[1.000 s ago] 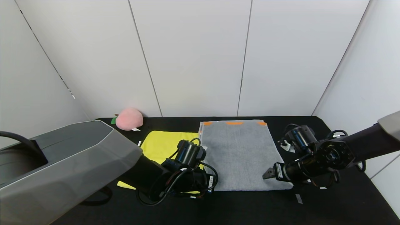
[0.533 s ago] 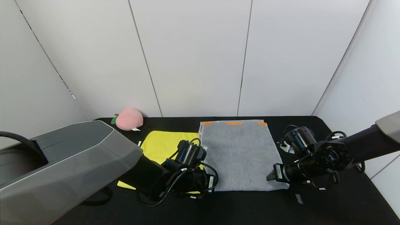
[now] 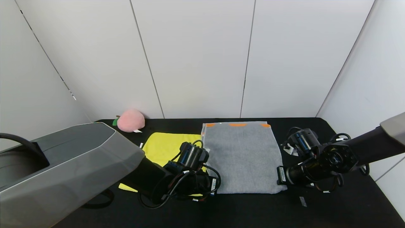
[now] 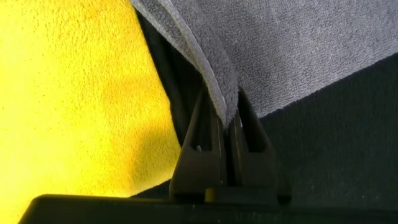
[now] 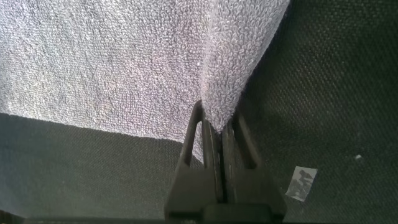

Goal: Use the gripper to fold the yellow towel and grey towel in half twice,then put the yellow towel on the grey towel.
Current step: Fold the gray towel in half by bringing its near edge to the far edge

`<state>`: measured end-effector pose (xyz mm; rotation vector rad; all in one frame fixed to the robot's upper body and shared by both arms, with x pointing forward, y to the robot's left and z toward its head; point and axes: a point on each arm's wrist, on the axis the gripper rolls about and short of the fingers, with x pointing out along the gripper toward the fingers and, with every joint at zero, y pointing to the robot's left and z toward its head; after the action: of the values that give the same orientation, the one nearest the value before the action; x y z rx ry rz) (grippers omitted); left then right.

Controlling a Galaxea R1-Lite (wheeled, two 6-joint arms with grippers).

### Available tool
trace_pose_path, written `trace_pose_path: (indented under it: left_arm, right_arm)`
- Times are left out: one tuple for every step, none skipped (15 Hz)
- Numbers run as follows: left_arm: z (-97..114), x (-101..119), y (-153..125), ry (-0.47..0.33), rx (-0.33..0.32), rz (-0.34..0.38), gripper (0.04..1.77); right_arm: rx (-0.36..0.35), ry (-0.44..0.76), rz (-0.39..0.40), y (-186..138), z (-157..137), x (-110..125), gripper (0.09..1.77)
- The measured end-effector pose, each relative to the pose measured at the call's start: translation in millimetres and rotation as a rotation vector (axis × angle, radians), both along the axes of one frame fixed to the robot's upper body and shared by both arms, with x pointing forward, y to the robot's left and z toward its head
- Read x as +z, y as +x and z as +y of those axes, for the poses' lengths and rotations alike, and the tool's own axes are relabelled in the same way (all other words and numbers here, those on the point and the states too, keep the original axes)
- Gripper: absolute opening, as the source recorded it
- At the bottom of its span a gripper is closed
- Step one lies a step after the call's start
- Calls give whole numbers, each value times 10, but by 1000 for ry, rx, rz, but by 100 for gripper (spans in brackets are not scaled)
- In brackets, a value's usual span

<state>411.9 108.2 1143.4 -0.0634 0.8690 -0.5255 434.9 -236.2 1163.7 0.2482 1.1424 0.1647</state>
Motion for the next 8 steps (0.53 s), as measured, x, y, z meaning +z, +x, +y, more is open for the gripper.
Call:
trace_pose_path:
  left_arm:
    - [1,0,1,0,0,0,14]
    - [1,1,2,-1,0,-1,14]
    - [1,1,2,0,0,-1,14]
    - [3,2,-1,1,1,-2,14]
    - [4,4,-5,0,0,-4,14]
    - [0,14,-5,-6,0,-13,14]
    - [-3,25,-10,-11,0,-23,14]
    - [-1,31,-19,-11,0,-26,14]
  right_arm:
    - [-1,1,0,0,-2,1,14]
    - [0,0,0,-1,-2,0,14]
    - [-1,1,1,-1,-3,0,14]
    - [-1,1,2,-3,-5,0,14]
    - [-1,1,3,-6,-7,1,14]
    - [-1,1,3,-9,-8,5,14]
    - [0,2,2,-20,-7,14,14]
    - [3,3,1,-37,-3,32,14]
